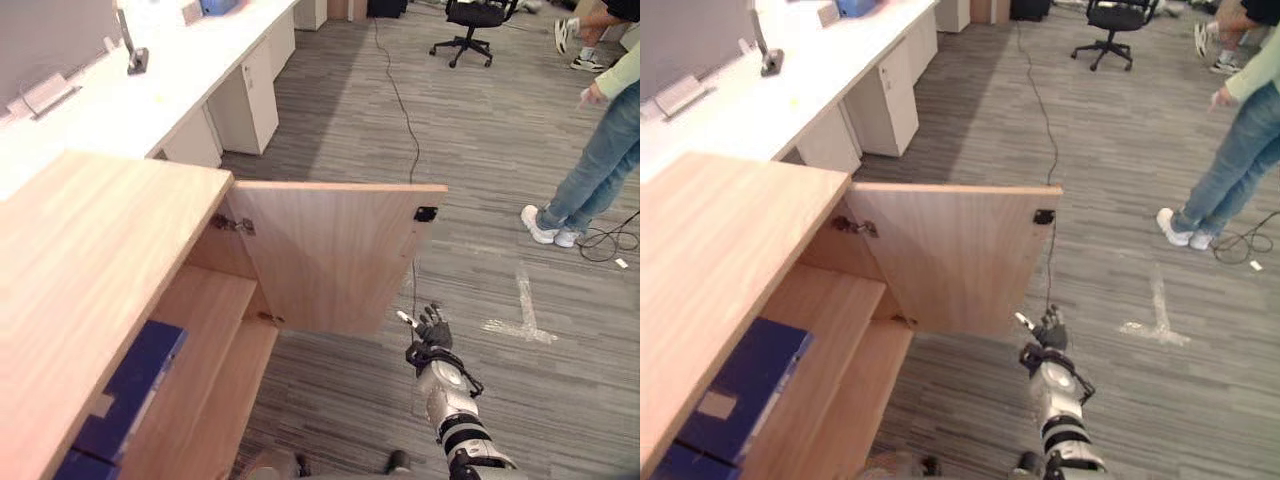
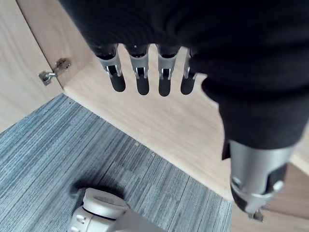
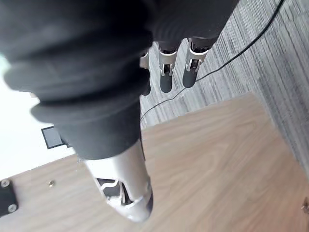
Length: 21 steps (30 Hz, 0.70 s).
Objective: Walk over to the cabinet, pick up the folder, carry it to the office cabinet, place the folder inside the office cabinet, then close the office cabinet door
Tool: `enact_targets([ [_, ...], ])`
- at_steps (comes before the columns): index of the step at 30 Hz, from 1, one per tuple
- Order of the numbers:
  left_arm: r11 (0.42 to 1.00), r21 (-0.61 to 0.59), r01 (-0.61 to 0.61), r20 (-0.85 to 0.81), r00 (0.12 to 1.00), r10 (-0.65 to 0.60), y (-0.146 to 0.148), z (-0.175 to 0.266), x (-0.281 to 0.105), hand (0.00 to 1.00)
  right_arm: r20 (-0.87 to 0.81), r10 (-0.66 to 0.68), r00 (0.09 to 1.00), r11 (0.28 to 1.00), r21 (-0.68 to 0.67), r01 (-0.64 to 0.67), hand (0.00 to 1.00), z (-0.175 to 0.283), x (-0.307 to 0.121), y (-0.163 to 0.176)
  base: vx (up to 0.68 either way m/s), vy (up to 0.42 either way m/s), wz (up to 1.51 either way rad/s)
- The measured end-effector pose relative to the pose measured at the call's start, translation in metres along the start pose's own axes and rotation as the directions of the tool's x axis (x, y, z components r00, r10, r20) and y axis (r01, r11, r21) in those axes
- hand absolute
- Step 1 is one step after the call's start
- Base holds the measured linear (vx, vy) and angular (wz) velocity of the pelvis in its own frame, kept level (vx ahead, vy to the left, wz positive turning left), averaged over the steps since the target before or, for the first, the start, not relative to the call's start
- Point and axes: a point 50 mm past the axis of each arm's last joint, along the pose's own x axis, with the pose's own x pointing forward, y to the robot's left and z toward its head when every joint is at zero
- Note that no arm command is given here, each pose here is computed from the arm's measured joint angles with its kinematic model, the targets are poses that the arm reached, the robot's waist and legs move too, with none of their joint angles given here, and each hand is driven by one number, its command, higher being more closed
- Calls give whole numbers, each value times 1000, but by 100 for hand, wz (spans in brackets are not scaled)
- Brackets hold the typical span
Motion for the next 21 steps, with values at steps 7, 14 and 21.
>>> enact_targets([
  [7, 998, 53, 22, 18, 1000, -23, -1, 3, 0, 0, 79, 69, 994, 996, 47, -73, 0, 14, -2, 20, 103, 66, 1],
  [14, 994, 102, 33, 21, 999, -35, -1, 2, 0, 0, 174, 43, 984, 997, 48, -52, 0, 39, 1, 15, -15, 78, -9],
  [21, 995, 102, 23, 23, 999, -25, 1, 3, 0, 0, 241, 7, 970, 995, 91, -29, 0, 60, 4, 17, -41, 32, 0],
])
